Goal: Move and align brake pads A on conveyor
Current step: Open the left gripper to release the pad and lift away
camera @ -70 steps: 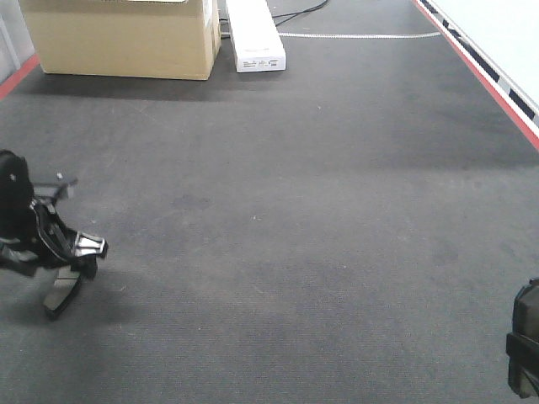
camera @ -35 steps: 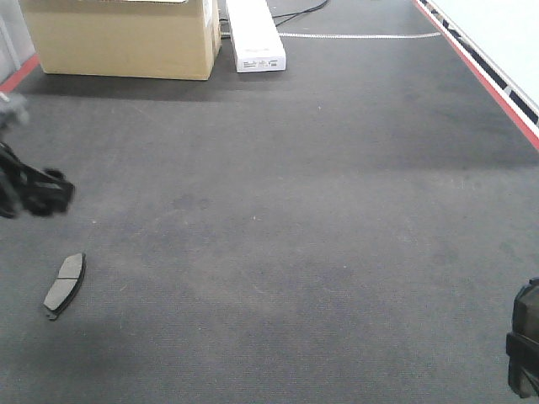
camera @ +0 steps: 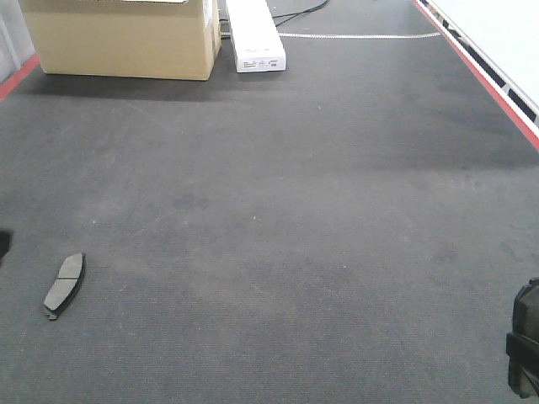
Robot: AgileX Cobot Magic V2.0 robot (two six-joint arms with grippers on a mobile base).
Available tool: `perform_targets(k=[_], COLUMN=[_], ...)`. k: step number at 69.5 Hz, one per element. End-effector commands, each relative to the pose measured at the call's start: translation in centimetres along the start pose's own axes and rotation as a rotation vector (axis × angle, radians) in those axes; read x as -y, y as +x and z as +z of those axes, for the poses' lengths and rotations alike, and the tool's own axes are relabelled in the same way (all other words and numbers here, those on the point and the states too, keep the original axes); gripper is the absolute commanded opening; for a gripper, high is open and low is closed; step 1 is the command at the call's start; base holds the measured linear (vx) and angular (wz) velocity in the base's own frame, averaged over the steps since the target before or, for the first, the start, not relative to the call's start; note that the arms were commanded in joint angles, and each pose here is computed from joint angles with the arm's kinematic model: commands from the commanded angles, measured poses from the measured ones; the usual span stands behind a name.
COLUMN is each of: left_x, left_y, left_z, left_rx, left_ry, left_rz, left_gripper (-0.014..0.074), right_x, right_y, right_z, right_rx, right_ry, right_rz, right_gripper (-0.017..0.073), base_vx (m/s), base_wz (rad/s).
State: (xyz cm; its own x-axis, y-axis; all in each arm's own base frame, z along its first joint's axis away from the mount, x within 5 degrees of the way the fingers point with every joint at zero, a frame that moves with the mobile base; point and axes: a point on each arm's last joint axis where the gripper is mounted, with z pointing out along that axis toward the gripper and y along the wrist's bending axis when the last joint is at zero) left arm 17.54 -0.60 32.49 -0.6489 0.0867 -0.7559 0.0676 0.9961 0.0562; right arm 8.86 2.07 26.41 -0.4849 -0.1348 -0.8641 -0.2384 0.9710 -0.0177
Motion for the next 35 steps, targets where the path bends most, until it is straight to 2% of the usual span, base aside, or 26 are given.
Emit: perform_targets(k=[1, 23, 35], left_x=[0.0, 0.2, 0.2], left_y=[0.6, 5.2, 6.5], left_z=[-2.6, -8.2, -9.6], left_rx=[0.154, 0.325, 0.34], left_ry=[-0.004, -0.015, -0.017], left_rz=[-0.005, -0.009, -0.009], left_gripper=[0.0579, 0.0579, 0.0578], right_x=[0.1, 0.1, 0.1], right_y=[-1.7, -1.7, -1.7], right_z=[-0.4, -0.4, -0.4], right_rx=[0.114, 0.114, 0.114], right_ry=[0.012, 0.012, 0.012], right_rz=[-0.012, -0.012, -0.012], right_gripper=[-0.0007, -0.0007, -0.0007], base_vx=[0.0, 0.0, 0.0], base_wz=[0.0, 0.0, 0.0])
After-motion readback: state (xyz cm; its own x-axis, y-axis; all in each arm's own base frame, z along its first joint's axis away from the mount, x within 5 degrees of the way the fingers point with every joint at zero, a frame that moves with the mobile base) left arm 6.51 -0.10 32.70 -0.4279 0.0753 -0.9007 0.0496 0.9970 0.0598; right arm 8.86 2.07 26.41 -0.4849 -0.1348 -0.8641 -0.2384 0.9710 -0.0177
